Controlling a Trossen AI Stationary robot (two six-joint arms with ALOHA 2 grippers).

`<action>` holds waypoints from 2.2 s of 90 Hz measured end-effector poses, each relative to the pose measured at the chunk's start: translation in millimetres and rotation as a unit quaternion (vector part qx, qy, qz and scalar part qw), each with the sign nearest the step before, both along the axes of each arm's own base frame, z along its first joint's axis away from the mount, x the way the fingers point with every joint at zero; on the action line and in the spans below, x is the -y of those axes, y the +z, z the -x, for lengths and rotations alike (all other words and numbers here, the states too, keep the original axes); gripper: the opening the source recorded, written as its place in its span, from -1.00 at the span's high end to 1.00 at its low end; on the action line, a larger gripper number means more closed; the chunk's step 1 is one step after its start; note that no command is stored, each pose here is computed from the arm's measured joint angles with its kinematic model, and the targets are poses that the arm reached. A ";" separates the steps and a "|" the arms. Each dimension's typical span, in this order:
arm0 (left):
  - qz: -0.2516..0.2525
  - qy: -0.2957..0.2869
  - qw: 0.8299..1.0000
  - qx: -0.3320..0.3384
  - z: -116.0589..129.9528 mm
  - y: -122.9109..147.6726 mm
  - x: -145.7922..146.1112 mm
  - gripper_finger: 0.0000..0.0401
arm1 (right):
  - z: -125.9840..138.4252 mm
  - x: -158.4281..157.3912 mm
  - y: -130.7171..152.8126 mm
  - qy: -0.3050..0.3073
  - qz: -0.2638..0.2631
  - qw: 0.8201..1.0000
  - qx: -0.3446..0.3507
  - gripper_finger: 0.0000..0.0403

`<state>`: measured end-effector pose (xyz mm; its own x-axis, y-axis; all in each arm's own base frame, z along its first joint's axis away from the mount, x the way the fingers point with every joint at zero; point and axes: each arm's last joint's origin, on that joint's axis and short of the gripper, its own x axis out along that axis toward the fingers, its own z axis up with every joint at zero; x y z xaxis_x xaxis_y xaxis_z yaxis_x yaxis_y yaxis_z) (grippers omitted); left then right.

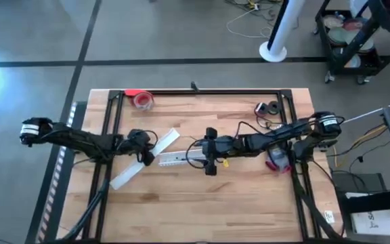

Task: Ziptie cables
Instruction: Close the white cable duct

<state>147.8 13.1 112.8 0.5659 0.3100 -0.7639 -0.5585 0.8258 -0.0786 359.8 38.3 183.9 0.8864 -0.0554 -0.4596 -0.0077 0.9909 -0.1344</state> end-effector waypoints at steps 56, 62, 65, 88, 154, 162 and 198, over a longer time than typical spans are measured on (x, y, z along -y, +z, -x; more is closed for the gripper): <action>-0.095 -0.034 0.995 0.013 -16.5 152.2 -3.4 0.99 | -15.0 -7.0 -52.3 0.028 -0.001 0.988 0.153 -0.19; -0.094 -0.053 0.993 0.038 -17.9 164.0 -1.8 0.99 | -18.4 -6.6 -56.1 0.030 0.006 0.981 0.190 -0.21; -0.093 -0.064 0.992 0.052 -19.2 169.4 -0.8 0.99 | -19.2 -6.2 -59.0 0.032 0.013 0.979 0.199 -0.22; -0.090 -0.165 0.967 0.174 -29.9 197.0 5.5 1.00 | -25.8 10.8 -55.1 0.019 0.075 0.963 0.258 -0.31; -0.098 -0.059 0.993 0.032 -16.3 60.4 -15.9 0.56 | -12.5 17.8 -36.4 0.010 0.034 0.993 0.114 -0.29; -0.072 -0.059 0.995 0.033 -16.5 44.8 -21.5 0.40 | -12.4 17.8 -36.4 0.010 0.032 0.993 0.113 -0.27; -0.075 -0.029 0.997 0.005 -30.3 -4.3 -32.6 0.37 | -11.5 17.7 -40.0 0.006 0.021 0.995 0.095 -0.21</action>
